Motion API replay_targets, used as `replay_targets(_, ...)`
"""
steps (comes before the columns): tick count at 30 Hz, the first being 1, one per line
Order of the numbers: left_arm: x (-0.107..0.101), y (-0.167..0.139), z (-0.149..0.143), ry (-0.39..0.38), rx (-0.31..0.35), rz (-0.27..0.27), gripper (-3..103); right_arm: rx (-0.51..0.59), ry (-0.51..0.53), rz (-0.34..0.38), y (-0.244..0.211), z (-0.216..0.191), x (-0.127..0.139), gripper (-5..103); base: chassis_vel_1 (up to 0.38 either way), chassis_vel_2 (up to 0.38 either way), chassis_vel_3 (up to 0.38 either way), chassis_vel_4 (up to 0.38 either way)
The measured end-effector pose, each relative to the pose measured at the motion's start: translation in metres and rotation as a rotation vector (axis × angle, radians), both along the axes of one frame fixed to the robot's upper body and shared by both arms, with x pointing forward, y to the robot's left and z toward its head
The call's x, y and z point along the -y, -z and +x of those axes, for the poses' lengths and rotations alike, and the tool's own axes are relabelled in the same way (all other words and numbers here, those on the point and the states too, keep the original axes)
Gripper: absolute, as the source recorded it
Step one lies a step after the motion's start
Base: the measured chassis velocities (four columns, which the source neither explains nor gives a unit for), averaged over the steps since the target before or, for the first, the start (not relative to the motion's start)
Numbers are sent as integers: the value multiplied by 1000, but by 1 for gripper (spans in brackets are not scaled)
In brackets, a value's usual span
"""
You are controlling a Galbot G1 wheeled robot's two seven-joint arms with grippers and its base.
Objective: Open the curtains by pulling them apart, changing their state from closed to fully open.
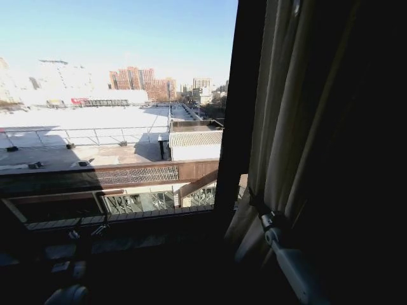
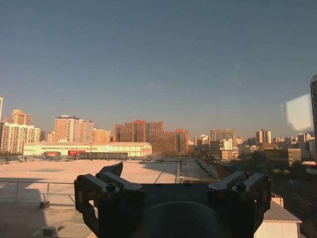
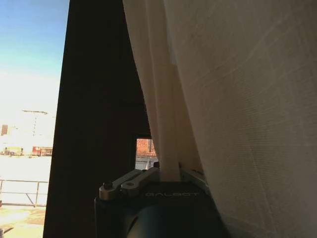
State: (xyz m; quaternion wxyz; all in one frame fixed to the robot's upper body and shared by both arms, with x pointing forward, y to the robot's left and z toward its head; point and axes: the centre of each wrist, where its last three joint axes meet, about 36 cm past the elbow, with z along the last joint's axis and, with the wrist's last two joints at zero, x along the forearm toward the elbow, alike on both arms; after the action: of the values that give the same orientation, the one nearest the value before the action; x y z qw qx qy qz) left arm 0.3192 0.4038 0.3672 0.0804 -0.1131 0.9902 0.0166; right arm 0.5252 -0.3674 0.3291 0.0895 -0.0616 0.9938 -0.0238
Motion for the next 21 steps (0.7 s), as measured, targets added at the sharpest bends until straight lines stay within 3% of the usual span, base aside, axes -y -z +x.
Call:
replay_targets(6, 0, 0, 0, 0, 0, 0, 100, 14, -29, -33, 2, 0, 0, 0, -28, -163, 26, 169)
replay_targets(14, 0, 0, 0, -1, 0, 0, 100, 10, -50, -108, 3, 6, 0, 0, -2, 37, 10, -34)
replay_targets(17, 0, 0, 0, 0, 0, 0, 100, -9, -25, -127, 2, 15, 8, 0, 1, 19, 0, -14)
replay_targets(21, 0, 0, 0, 0, 0, 0, 100, -75, 108, -142, 5, 37, 41, 0, 0, 0, 0, 0)
